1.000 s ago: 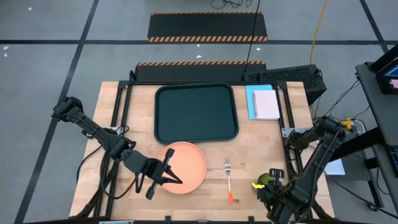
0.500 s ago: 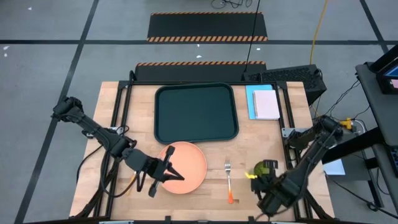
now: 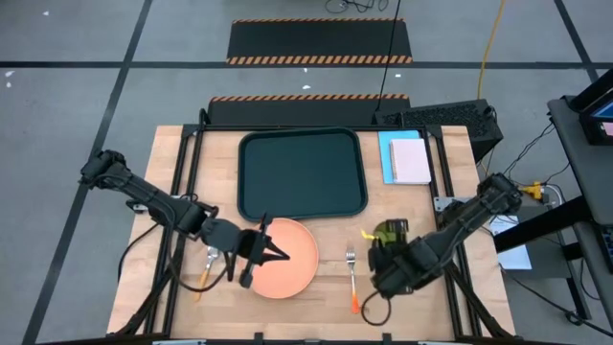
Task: Pick and place plate/cup/fork/spoon on tray
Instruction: Put the green cup on the black serving tray
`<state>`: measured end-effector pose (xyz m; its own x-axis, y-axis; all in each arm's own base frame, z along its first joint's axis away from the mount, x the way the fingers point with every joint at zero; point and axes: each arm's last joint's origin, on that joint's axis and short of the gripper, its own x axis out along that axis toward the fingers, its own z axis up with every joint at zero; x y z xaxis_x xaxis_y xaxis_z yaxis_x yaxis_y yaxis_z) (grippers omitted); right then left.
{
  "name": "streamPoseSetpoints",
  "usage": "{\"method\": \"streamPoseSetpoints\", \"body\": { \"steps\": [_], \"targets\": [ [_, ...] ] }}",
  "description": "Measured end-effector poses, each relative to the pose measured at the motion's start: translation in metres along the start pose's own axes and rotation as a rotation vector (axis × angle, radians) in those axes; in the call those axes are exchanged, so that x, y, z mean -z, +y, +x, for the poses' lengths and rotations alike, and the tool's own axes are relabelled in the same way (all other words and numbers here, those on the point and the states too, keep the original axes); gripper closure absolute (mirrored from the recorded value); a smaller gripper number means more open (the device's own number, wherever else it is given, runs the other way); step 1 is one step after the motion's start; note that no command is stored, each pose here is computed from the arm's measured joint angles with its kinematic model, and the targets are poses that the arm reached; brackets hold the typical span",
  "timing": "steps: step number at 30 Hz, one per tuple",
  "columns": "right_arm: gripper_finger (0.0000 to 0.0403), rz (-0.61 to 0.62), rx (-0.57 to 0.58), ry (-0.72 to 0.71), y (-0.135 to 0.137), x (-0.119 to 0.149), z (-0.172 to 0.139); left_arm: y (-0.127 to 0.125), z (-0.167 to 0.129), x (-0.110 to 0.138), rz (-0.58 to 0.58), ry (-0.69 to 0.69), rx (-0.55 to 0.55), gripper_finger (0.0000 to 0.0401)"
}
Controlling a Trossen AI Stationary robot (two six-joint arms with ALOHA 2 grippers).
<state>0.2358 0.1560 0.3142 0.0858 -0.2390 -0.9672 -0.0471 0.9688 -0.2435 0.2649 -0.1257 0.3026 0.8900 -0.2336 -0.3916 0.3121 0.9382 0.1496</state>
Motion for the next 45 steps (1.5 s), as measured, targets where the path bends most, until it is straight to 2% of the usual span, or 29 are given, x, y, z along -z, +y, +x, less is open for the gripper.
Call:
{"method": "streamPoseSetpoints", "body": {
  "steps": [10, 21, 27, 32, 39, 45],
  "targets": [
    [0.0402, -0.080, 0.140, -0.027, -0.053, -0.026, 0.006, -0.002, -0.001, 0.009, -0.036, 0.092, 0.009, 0.0391],
    [0.0403, -0.088, 0.147, 0.012, -0.133, -0.047, 0.028, 0.000, 0.000, 0.010, -0.007, 0.102, -0.001, 0.0391],
    [0.0403, -0.105, 0.176, -0.105, -0.178, -0.062, 0.038, 0.004, 0.000, 0.017, 0.072, 0.168, -0.004, 0.0391],
    [0.0402, -0.099, 0.231, -0.186, -0.214, -0.069, 0.043, 0.015, 0.000, 0.024, 0.064, 0.246, -0.032, 0.0391],
    [0.0401, -0.065, 0.294, -0.228, -0.259, -0.065, 0.049, 0.037, -0.002, 0.039, 0.015, 0.384, -0.088, 0.0391],
    [0.0401, 0.001, 0.194, -0.336, -0.299, -0.061, 0.063, 0.055, -0.005, 0.048, -0.070, 0.462, -0.150, 0.0391]
  ]
}}
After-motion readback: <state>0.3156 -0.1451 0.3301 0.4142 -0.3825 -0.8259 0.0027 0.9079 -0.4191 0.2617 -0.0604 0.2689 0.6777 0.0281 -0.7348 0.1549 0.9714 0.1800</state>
